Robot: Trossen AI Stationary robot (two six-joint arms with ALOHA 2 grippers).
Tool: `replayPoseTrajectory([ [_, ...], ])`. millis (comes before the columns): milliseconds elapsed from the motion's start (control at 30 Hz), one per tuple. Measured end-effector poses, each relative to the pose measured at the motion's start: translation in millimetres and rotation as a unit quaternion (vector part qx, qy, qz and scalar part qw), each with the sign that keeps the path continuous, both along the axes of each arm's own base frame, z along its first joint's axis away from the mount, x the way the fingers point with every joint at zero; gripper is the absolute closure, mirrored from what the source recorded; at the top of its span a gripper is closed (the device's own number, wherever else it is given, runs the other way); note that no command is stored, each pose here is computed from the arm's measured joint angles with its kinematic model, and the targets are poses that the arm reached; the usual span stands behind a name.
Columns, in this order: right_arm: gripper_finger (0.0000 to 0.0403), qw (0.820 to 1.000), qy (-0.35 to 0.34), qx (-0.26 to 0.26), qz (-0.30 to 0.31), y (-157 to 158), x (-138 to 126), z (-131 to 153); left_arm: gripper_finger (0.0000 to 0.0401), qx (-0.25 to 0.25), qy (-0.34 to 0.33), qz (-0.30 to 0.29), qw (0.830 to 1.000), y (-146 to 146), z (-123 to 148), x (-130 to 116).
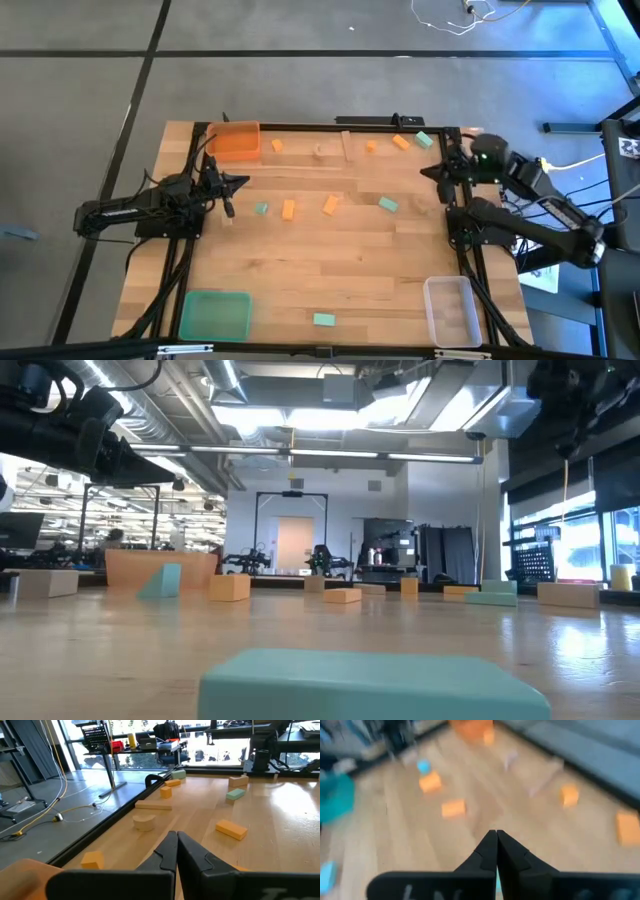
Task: Sort & place blocks by color
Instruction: Put the brown block into the transparent bin
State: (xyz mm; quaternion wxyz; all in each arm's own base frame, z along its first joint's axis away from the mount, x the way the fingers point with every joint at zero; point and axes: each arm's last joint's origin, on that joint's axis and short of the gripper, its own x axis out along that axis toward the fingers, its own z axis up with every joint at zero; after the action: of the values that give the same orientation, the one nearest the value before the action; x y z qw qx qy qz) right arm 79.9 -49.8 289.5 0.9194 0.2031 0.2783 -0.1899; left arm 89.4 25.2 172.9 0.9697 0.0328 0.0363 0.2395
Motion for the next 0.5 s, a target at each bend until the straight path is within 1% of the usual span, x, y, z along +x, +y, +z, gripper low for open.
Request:
replayPoseTrajectory([
  [100,0.0403,0.996,0.068,0.060,0.001,-1.6,5.5,5.0,0.0401,0.000,0.000,0.000,1.000,0.0,-0.1,0.0],
  [200,0.0402,0.985,0.115,0.122,-0.025,-5.2,12.5,8.5,0.0401,0.000,0.000,0.000,1.000,0.0,-0.1,0.0],
  [400,0.0383,0.963,0.152,0.210,-0.072,-14.9,28.1,2.7,0.0401,0.000,0.000,0.000,1.000,0.0,0.0,0.0],
  [500,0.0367,0.953,0.167,0.235,-0.090,-18.8,33.8,-1.9,0.0401,0.000,-0.001,0.000,1.000,0.0,0.1,0.0],
])
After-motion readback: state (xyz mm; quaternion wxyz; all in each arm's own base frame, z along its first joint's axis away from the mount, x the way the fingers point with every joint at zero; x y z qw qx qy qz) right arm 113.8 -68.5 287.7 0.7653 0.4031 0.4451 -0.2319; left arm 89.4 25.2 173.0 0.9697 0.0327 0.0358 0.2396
